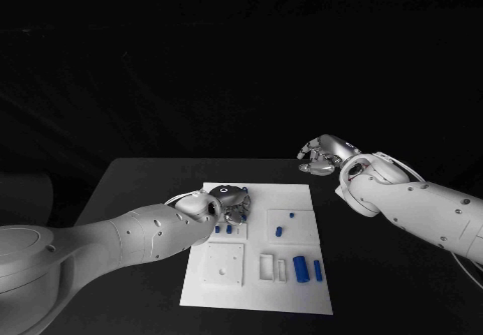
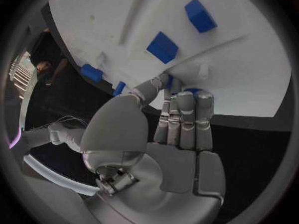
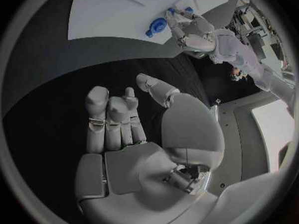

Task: Assemble the parts on the task board

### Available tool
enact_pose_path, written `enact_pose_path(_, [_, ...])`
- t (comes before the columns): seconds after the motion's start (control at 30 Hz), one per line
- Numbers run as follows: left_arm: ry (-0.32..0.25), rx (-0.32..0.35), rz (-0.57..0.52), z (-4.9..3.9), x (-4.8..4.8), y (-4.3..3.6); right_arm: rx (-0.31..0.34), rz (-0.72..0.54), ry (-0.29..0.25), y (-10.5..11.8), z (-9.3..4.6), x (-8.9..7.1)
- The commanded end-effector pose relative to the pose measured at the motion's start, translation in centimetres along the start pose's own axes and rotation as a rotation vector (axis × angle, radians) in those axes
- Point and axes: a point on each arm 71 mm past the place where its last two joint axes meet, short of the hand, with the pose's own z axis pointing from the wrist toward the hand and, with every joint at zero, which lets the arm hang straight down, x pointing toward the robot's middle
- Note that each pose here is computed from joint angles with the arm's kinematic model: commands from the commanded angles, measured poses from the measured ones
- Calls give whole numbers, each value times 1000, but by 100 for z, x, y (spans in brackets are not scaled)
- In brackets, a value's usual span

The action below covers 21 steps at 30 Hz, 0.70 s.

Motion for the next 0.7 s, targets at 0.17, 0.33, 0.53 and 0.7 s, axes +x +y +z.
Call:
enact_pose_path(0.17, [-26,-11,-39,-57,42,24,-12,-8,5,12,0,6])
enact_pose_path(0.33, [-65,-15,-83,-88,8,37,-12,-8,4,13,2,7])
enact_pose_path(0.53, [-107,-21,-144,-126,-79,59,-11,-8,5,9,1,6])
enact_pose_path(0.7, [-130,-33,-186,-158,-147,103,-11,-8,6,6,-1,4])
